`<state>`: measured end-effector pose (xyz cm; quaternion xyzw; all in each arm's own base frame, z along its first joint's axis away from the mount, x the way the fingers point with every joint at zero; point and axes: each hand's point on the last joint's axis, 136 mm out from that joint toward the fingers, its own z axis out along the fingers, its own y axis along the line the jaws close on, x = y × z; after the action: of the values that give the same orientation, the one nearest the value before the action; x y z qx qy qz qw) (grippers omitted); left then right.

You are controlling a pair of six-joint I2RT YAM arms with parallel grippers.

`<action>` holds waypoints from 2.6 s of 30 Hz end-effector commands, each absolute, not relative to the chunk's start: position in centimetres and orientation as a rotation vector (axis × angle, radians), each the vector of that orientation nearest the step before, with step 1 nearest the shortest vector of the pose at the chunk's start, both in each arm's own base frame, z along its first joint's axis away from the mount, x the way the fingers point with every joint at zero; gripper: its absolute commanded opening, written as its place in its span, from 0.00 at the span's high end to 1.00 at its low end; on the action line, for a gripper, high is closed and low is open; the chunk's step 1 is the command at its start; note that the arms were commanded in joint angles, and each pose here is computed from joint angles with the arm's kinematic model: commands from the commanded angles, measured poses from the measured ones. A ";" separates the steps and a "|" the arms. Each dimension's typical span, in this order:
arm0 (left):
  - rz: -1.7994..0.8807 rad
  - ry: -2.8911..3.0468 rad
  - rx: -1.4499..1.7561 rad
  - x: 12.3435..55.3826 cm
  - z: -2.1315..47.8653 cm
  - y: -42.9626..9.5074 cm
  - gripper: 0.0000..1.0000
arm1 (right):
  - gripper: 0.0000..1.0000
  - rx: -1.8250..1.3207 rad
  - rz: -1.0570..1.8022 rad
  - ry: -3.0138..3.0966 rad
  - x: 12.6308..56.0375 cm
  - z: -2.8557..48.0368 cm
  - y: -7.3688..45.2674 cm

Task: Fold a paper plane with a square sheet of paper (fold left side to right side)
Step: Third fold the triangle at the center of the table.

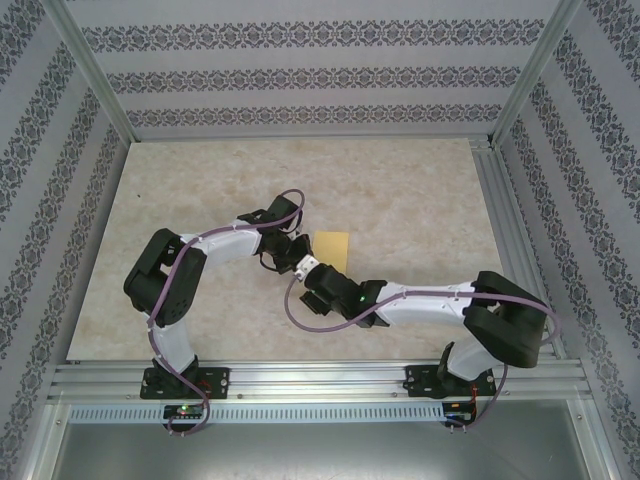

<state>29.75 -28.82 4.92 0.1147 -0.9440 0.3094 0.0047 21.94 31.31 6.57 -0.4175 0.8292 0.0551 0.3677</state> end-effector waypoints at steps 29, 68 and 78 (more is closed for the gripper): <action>1.054 -3.015 0.268 30.0 10.5 -26.9 0.55 | 1.00 -1.172 0.125 2.090 21.4 6.9 32.0; 1.066 -2.890 -0.002 34.7 1.8 -34.1 0.88 | 1.00 -1.079 0.380 2.232 20.6 5.7 31.1; 0.993 -2.878 -0.012 33.9 -0.1 -34.0 0.91 | 1.00 -0.937 0.565 2.332 21.9 5.6 30.2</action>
<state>34.89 -34.41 2.13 0.0025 -0.9339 0.3563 0.0298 21.99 29.84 4.77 -0.3746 0.8676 0.1612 0.2845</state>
